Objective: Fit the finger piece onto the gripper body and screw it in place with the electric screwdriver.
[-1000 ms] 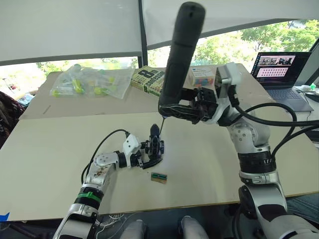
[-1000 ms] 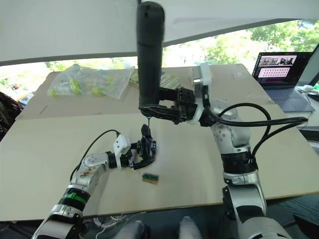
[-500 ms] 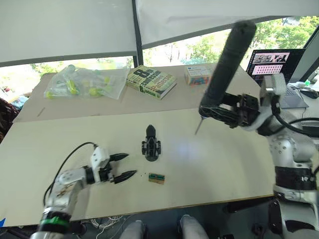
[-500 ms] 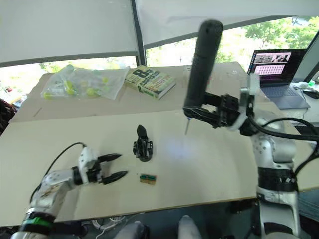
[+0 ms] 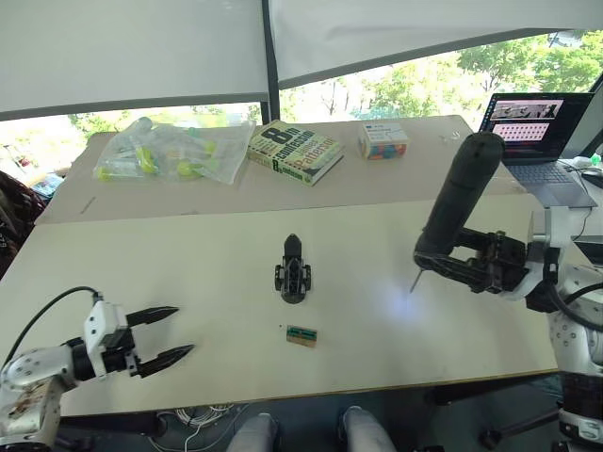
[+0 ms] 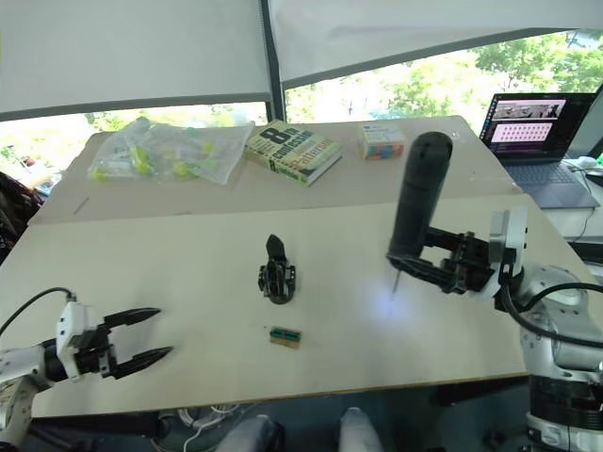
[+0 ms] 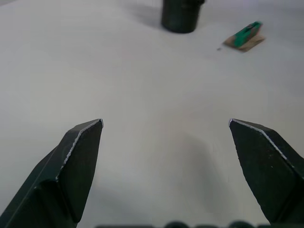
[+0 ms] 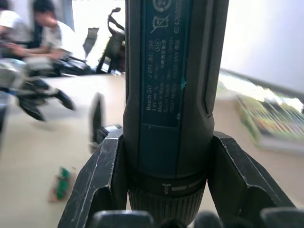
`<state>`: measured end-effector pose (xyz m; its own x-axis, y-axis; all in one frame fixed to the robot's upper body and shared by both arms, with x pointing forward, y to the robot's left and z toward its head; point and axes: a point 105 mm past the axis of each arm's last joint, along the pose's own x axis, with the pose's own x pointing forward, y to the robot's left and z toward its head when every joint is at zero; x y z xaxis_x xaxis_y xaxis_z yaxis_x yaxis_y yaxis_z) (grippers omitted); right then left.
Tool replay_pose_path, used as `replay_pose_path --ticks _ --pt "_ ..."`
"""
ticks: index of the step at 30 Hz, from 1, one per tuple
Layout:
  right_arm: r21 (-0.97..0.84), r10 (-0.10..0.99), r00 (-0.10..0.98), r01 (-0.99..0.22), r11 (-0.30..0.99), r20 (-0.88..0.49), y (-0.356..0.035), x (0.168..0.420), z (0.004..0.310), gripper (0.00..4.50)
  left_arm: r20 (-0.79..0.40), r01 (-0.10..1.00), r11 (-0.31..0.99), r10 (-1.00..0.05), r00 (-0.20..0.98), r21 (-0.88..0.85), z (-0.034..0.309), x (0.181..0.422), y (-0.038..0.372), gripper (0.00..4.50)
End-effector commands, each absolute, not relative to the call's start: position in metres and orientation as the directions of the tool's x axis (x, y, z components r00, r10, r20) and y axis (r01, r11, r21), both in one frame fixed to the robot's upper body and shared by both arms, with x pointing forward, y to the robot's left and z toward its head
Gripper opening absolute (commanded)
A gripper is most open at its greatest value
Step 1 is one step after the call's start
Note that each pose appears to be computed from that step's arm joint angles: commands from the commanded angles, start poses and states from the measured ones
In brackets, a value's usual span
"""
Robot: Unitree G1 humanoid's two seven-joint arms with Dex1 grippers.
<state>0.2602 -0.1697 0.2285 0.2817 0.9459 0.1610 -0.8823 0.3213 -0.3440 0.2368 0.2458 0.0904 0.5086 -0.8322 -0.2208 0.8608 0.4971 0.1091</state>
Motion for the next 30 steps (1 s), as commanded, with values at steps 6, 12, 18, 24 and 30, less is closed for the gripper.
replay_pose_path --ticks 6,12,18,24,30 --pt "-0.375 0.972 -0.006 -0.923 0.085 0.234 -0.092 0.226 0.241 1.92 -0.24 0.97 0.224 -0.94 0.24 0.094 0.087 0.236 0.167 4.49" --pt "-0.32 0.961 -0.078 -0.947 0.011 0.265 -0.054 0.226 0.23 1.92 -0.272 0.982 0.146 -0.947 0.173 0.118 0.069 0.244 0.135 4.49" --pt "-0.302 0.958 -0.109 -0.953 -0.024 0.267 -0.035 0.229 0.223 1.92 -0.264 0.978 0.168 -0.945 0.195 0.124 0.061 0.252 0.117 4.49" --pt "-0.297 0.964 -0.103 -0.955 -0.027 0.243 -0.031 0.237 0.215 1.92 -0.269 0.976 0.18 -0.941 0.207 0.122 0.049 0.26 0.112 4.49" --pt "-0.301 0.97 -0.09 -0.954 -0.019 0.226 -0.03 0.243 0.209 1.92 -0.261 0.977 0.182 -0.943 0.205 0.109 0.037 0.258 0.111 4.49"
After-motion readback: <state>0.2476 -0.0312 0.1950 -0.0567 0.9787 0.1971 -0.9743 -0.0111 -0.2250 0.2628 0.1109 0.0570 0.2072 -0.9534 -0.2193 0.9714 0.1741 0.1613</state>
